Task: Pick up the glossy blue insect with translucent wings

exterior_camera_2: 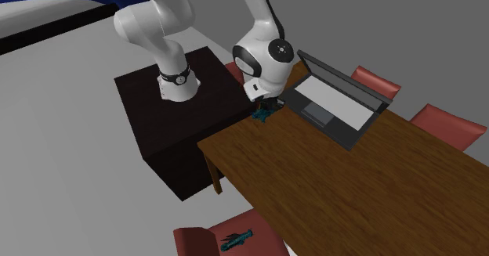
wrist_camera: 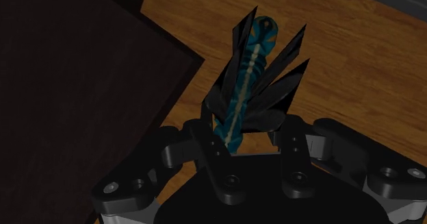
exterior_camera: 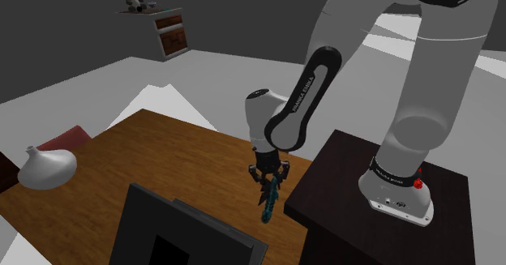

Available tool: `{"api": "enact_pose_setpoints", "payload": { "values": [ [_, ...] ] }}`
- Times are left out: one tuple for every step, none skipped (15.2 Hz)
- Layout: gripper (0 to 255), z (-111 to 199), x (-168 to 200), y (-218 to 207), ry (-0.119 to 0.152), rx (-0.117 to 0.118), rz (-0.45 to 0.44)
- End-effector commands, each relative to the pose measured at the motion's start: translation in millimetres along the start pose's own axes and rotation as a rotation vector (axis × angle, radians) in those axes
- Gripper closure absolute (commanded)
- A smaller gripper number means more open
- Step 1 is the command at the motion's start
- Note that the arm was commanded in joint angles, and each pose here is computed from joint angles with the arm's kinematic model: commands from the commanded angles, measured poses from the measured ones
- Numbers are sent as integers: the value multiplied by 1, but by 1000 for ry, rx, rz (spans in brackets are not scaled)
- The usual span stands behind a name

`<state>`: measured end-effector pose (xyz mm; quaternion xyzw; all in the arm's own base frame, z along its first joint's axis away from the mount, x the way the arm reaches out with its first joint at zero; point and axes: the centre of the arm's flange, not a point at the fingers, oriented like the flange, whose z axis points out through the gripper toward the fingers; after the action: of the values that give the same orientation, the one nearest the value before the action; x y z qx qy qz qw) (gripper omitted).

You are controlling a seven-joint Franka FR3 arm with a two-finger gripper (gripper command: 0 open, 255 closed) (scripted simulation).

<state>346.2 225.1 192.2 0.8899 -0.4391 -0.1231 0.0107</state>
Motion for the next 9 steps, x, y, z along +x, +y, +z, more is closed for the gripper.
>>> {"api": "enact_pose_setpoints", "payload": {
  "values": [
    [255,-9,-2,2,-1,-1,0],
    [255,-14,-3,3,-1,-1,0],
    [255,-19,-4,3,-1,-1,0],
    [255,-25,-6,4,-1,-1,0],
    [255,-30,-7,5,-1,-1,0],
    [255,-35,-8,5,-1,-1,0],
    [255,-40,-9,6,-1,-1,0],
    [255,-45,-10,7,-1,-1,0],
    [255,-50,-11,7,-1,-1,0]
  ]
}}
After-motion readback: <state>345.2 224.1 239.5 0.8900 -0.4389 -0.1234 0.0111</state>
